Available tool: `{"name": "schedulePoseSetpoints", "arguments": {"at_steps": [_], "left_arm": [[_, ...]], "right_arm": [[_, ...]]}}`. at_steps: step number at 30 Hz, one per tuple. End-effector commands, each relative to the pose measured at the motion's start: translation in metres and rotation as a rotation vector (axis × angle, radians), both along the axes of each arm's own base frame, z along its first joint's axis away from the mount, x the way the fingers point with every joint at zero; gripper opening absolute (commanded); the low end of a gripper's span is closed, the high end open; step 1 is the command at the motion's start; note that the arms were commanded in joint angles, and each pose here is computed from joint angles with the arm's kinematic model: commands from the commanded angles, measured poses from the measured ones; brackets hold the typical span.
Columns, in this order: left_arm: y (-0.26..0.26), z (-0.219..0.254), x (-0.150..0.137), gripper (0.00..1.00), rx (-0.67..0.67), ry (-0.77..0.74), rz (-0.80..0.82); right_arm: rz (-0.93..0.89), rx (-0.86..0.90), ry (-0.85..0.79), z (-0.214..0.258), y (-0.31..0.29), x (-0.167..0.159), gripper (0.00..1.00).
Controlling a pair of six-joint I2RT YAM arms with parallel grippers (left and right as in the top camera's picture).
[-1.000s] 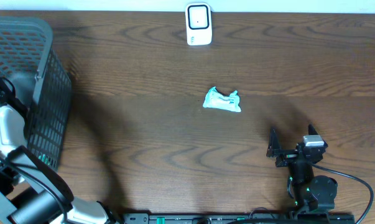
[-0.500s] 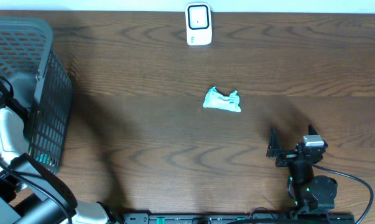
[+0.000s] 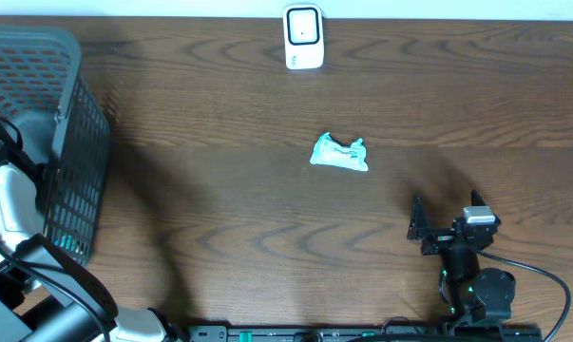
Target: Scan the item barcode
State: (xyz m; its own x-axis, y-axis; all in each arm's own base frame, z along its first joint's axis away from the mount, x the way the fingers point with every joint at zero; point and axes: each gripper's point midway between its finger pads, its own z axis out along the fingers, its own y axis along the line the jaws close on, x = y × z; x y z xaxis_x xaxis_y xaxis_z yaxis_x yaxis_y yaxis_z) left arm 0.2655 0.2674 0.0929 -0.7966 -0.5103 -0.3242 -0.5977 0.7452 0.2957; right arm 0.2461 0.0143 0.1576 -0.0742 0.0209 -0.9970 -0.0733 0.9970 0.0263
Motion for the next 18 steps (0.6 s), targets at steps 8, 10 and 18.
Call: {"name": "schedulePoseSetpoints", "arguments": {"at_steps": [8,10,18], "left_arm": [[0.007,-0.021,-0.013,0.56,0.021,0.125,0.001],[0.012,-0.018,-0.015,0.56,0.050,0.135,0.013],[0.013,-0.018,-0.014,0.53,0.057,0.131,0.017]], "right_arm": [[0.004,0.014,0.001,0.000,0.001,0.000,0.99],[0.005,0.014,0.001,0.000,0.001,0.000,0.99],[0.004,0.014,0.001,0.000,0.001,0.000,0.99]]}}
